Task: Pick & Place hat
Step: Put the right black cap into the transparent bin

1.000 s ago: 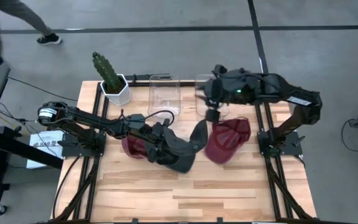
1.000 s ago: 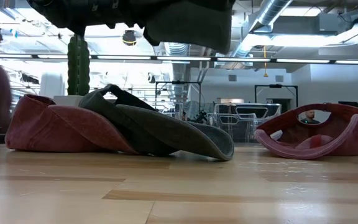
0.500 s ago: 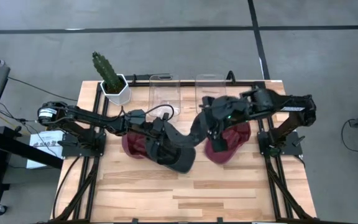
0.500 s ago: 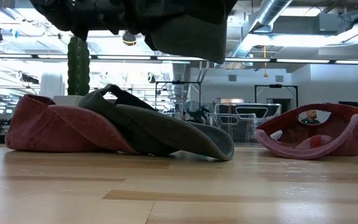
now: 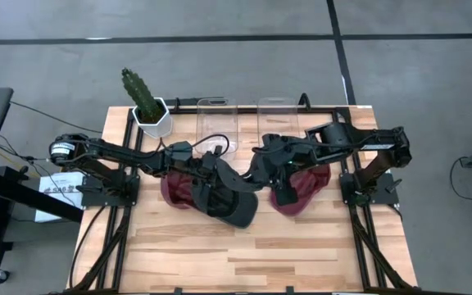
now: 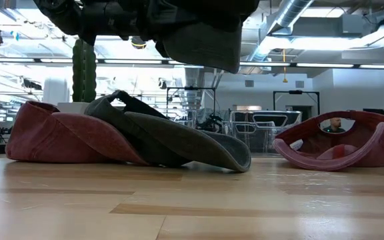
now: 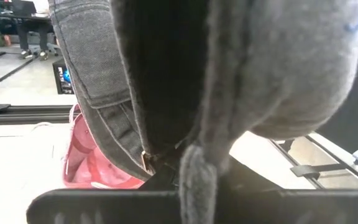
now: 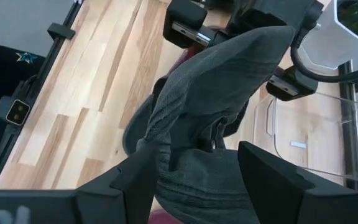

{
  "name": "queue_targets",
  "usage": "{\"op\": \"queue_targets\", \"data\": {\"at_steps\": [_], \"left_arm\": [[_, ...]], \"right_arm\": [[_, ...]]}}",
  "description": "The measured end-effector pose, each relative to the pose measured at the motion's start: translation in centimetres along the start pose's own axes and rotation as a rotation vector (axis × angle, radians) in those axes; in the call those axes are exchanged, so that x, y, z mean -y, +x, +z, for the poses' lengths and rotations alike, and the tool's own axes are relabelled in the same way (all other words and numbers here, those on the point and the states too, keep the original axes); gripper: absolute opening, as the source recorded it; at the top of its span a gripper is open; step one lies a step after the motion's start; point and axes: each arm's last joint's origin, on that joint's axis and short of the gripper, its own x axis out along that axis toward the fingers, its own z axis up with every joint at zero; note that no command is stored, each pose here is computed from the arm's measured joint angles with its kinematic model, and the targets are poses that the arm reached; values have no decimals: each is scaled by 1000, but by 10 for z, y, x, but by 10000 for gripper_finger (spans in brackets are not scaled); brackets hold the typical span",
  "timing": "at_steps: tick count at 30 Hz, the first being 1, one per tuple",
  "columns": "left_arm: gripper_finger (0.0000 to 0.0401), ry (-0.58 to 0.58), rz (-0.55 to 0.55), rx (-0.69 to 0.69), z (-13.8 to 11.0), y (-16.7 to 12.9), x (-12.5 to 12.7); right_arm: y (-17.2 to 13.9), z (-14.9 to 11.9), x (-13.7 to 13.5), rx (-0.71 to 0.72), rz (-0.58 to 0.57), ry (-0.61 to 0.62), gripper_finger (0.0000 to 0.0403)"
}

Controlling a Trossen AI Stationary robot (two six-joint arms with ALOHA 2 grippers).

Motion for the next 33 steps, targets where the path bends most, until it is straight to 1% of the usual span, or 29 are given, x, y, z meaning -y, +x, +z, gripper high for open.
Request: {"op": "queue_targets", "data": {"at_steps": [7, 12, 22, 28, 33], "left_arm": [[18, 0, 11, -6, -1, -1, -3], [18, -7, 37, -23, -2, -3, -11], [18, -12, 37, -21, -2, -3, -11], [18, -29, 32, -7, -1, -2, -9], [18, -31, 32, -1, 0, -2, -9]], "right_arm": [[-2, 1, -3, 8, 7, 0, 209], [-2, 1, -5, 16, 73, 3, 203], [-2, 0, -6, 12, 68, 7, 188], [1, 0, -5, -2, 49, -3, 170], [10, -1, -3, -46, 40, -5, 144]]}}
